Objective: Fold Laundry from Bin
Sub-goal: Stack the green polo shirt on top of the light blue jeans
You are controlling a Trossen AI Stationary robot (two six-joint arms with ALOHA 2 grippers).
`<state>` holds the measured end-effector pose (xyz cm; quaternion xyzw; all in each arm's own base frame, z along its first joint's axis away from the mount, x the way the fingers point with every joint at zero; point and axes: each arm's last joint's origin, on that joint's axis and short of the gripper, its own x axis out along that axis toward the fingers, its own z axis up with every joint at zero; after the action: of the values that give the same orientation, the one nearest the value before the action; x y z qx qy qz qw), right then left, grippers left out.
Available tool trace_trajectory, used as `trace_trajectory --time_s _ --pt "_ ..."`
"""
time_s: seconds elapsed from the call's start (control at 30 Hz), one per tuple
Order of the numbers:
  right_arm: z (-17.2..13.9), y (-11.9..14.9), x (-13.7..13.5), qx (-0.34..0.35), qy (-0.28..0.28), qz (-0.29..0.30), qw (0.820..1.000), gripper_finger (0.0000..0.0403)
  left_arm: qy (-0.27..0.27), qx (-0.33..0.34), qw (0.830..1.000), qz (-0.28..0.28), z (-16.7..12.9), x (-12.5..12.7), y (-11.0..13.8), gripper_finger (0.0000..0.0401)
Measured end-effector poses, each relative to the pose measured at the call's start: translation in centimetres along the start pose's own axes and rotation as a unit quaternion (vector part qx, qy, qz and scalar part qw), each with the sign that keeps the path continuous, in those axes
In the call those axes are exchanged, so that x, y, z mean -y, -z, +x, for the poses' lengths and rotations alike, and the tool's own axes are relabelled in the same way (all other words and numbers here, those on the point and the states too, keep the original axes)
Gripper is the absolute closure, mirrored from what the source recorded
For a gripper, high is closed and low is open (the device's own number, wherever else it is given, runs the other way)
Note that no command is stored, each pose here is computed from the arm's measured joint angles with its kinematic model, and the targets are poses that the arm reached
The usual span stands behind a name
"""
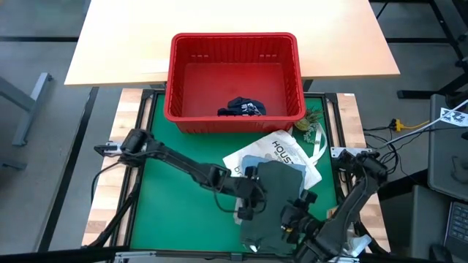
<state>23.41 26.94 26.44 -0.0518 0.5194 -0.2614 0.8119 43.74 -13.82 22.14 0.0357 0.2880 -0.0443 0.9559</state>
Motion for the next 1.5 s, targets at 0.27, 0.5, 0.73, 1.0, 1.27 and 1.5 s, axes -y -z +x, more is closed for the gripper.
trace_trajectory --time_s 0.27,0.5,0.73,1.0,1.27,1.5 --pt "4.8 3.6 0.2 -0.037 0.082 -0.013 0.996 0.0237 -0.009 -0.069 0.997 -0.026 3.4 -2.4 4.0 0.0257" --pt "7.8 5.7 0.3 -0.060 0.099 -0.009 0.993 0.0237 -0.019 -0.087 0.995 -0.041 4.4 -3.1 5.1 0.0257" --pt "5.8 4.6 0.7 -0.084 0.108 -0.022 0.990 0.0237 -0.019 -0.074 0.996 -0.040 3.6 -2.8 4.0 0.0257" --pt "1.2 1.4 0.8 -0.044 0.014 -0.064 0.997 0.0237 -0.017 -0.032 0.998 -0.046 1.3 -3.0 0.8 0.0257" --pt "-1.3 -0.5 3.2 0.065 0.007 -0.096 0.993 0.0237 -0.035 0.002 0.998 -0.053 0.0 -3.8 -1.0 0.0257" --pt "-0.3 -0.7 5.5 0.087 0.036 -0.052 0.994 0.0237 -0.050 -0.012 0.997 -0.049 0.2 -5.4 -0.7 0.0257"
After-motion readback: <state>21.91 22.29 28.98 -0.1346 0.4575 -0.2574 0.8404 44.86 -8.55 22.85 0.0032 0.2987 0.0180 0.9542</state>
